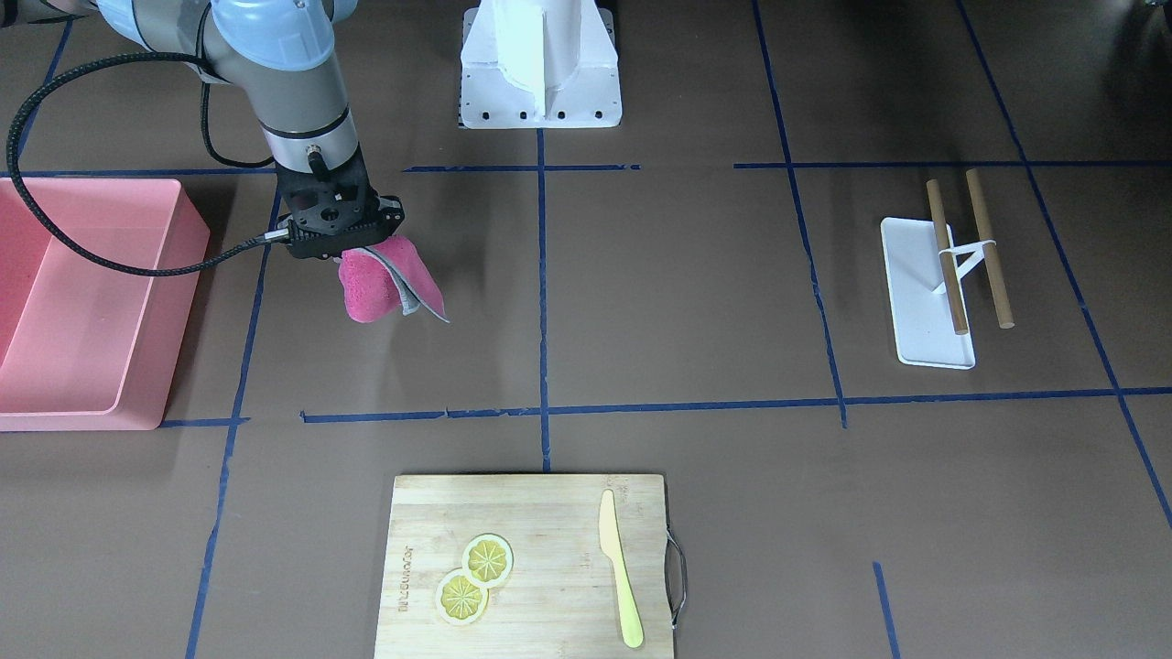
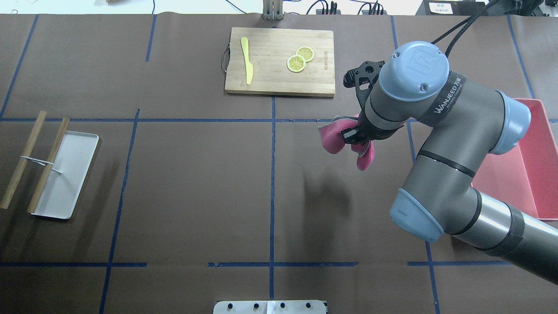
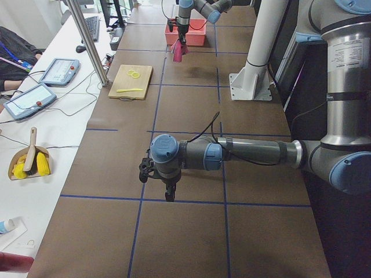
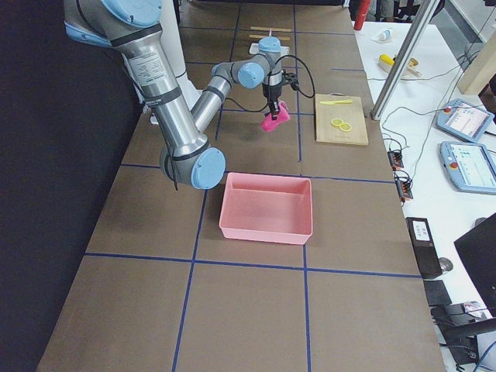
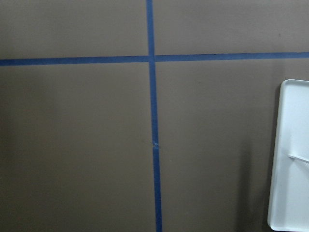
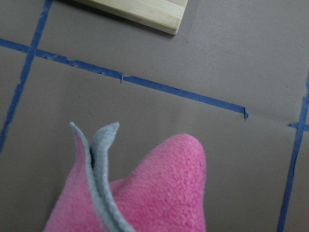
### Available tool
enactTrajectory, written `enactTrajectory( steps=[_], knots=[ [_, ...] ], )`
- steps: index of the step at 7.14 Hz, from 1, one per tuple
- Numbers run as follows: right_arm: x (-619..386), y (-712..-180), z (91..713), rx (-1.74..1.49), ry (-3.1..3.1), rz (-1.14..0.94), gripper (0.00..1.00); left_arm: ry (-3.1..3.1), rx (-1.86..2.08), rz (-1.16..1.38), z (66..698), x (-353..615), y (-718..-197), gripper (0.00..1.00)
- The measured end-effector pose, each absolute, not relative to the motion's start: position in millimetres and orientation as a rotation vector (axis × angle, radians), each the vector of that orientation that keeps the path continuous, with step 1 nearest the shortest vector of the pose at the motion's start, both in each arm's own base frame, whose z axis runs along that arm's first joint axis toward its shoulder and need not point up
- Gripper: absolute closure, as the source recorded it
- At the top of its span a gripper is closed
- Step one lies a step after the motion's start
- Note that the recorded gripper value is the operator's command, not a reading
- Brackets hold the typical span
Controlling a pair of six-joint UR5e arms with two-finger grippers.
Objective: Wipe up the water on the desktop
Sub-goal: 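Wipe the table surface with the cloth in the right gripper, sweeping back and forth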
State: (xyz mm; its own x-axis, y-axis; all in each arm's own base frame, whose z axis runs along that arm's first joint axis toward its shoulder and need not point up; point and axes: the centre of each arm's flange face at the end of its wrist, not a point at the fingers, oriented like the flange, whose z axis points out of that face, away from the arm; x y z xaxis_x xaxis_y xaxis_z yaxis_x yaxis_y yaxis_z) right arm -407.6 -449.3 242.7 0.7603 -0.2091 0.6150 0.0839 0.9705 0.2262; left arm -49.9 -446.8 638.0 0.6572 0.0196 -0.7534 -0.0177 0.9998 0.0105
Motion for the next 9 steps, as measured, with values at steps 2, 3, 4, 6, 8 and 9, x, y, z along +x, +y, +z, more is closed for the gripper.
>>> enactTrajectory(
  steps=[2, 3, 4, 6, 8, 9],
  knots=[
    [-426, -436, 253, 0.107, -0.661, -0.102, 1.0, 0.852, 0.004, 0.021, 639, -50, -451, 0.0],
    [-440, -431, 261, 0.07, -0.621, -0.103, 1.0, 0.851, 0.005, 0.024, 639, -50, -452, 0.0],
    [-454, -427, 272, 0.046, -0.585, -0.106, 1.0, 0.852, 0.001, 0.022, 641, -50, -451, 0.0],
    [-479, -422, 290, 0.032, -0.549, -0.099, 1.0, 0.854, -0.001, 0.022, 642, -50, -451, 0.0],
    [-534, -422, 268, 0.042, -0.624, -0.017, 1.0, 0.855, -0.001, 0.022, 642, -50, -451, 0.0],
    [-567, -420, 244, 0.031, -0.657, 0.027, 1.0, 0.854, 0.0, 0.023, 642, -50, -451, 0.0]
  ],
)
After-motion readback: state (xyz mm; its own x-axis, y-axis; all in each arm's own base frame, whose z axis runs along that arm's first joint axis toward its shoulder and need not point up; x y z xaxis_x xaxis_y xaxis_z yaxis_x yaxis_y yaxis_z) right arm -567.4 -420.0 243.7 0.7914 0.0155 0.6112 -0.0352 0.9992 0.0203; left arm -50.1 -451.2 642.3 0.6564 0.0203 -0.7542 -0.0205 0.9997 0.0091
